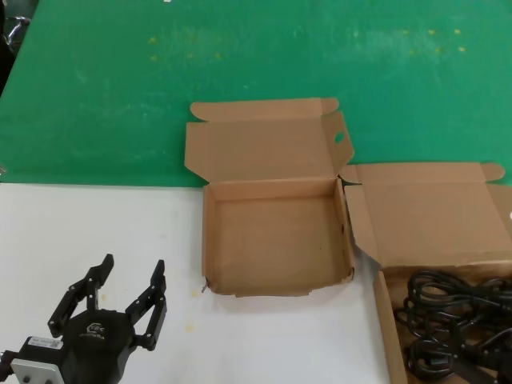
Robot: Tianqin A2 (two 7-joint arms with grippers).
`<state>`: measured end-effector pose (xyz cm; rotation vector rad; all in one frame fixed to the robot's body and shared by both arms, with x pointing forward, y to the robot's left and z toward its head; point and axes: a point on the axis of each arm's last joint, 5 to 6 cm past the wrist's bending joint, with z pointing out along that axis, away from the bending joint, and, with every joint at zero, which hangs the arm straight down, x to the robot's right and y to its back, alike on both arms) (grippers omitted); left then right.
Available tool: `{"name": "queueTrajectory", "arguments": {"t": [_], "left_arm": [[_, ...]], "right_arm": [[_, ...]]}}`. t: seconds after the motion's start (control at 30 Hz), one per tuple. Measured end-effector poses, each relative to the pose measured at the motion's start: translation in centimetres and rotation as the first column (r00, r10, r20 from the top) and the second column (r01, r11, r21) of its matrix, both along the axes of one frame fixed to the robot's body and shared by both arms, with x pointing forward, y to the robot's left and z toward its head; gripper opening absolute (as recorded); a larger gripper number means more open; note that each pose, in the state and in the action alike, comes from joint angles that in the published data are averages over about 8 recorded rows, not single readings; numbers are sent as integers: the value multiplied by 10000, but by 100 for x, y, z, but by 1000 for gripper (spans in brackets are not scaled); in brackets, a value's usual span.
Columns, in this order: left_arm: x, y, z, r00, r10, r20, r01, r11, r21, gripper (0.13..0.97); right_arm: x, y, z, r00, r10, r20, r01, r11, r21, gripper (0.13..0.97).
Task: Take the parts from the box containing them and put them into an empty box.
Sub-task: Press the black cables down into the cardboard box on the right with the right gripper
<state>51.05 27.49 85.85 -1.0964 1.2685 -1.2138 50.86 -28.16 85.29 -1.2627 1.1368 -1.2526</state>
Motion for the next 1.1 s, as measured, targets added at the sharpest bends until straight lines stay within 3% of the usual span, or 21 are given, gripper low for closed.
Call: {"name": "queueTrajectory", "arguments": {"t": [0.27,0.5,0.6,0.8,1.1], "left_arm": [[0,0,0,10000,0,0,0,10000,0,394],[0,0,0,10000,0,0,0,10000,0,269],[0,0,0,10000,0,0,0,10000,0,269],[0,0,0,10000,0,0,0,10000,0,192],[0,0,0,10000,0,0,0,10000,0,144]], "right_arm": [[5,-36,26,9999,133,59,-131,9993,-345,966],[33,-167,151,9962,874,50,-847,9771,-1952,966],[60,-269,227,9911,1325,-114,-1301,9483,-2896,966],[147,-509,427,9772,2017,-668,-2099,8677,-4506,966],[319,-763,838,9512,2626,-1621,-3059,7332,-6073,966]]}}
